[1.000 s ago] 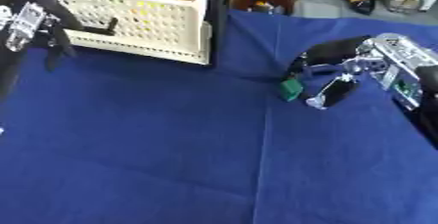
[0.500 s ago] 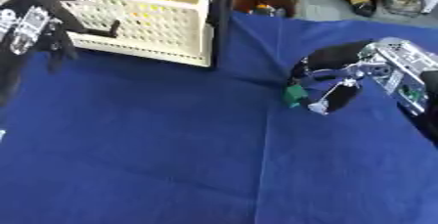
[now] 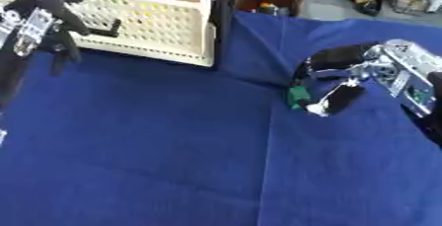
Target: Pick up objects from table and place into drawer.
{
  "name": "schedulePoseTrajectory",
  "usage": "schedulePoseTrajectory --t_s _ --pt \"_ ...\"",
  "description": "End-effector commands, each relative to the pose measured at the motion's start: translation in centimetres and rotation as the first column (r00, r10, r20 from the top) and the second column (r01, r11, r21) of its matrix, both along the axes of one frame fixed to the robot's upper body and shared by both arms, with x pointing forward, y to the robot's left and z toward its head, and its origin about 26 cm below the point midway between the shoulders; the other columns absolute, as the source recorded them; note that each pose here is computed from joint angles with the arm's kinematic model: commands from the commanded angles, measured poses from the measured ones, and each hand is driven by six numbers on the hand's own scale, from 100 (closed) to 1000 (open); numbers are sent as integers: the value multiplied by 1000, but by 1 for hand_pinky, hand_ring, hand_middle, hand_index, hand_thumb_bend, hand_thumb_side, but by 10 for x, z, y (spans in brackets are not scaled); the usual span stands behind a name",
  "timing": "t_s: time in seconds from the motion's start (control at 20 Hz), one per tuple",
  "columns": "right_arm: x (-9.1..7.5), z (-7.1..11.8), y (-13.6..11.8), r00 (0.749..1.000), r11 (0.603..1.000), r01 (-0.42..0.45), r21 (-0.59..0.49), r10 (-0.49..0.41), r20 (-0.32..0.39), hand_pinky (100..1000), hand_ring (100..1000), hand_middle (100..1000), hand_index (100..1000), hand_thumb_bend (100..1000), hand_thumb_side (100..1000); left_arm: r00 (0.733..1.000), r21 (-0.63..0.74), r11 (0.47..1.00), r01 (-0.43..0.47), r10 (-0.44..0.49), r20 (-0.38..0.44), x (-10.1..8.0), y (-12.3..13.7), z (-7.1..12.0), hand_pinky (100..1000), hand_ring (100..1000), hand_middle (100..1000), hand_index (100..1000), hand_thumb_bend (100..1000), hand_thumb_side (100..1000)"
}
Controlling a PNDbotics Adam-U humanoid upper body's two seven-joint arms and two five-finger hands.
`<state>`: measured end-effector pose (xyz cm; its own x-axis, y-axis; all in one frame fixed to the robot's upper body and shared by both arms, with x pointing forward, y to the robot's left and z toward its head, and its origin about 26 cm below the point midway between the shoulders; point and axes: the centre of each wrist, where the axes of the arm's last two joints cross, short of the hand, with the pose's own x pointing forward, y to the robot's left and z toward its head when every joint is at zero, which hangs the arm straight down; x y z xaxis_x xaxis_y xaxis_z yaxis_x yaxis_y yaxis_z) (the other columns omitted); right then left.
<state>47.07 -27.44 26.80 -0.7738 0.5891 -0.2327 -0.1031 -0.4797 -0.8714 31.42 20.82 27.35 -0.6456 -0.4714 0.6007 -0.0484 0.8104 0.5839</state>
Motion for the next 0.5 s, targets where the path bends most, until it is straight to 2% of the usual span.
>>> schedulePoseTrajectory --t_s 0.05,0.5 --pt "-1 10 -8 966 913 -235 -334 182 -182 585 781 596 769 100 519 1000 7 1000 3 -3 23 -3 0 5 169 374 510 834 100 945" --pt "0 15 -9 968 922 -231 -311 185 -169 533 741 514 649 100 477 1000 14 1000 8 -8 19 -3 0 5 171 375 511 834 100 945"
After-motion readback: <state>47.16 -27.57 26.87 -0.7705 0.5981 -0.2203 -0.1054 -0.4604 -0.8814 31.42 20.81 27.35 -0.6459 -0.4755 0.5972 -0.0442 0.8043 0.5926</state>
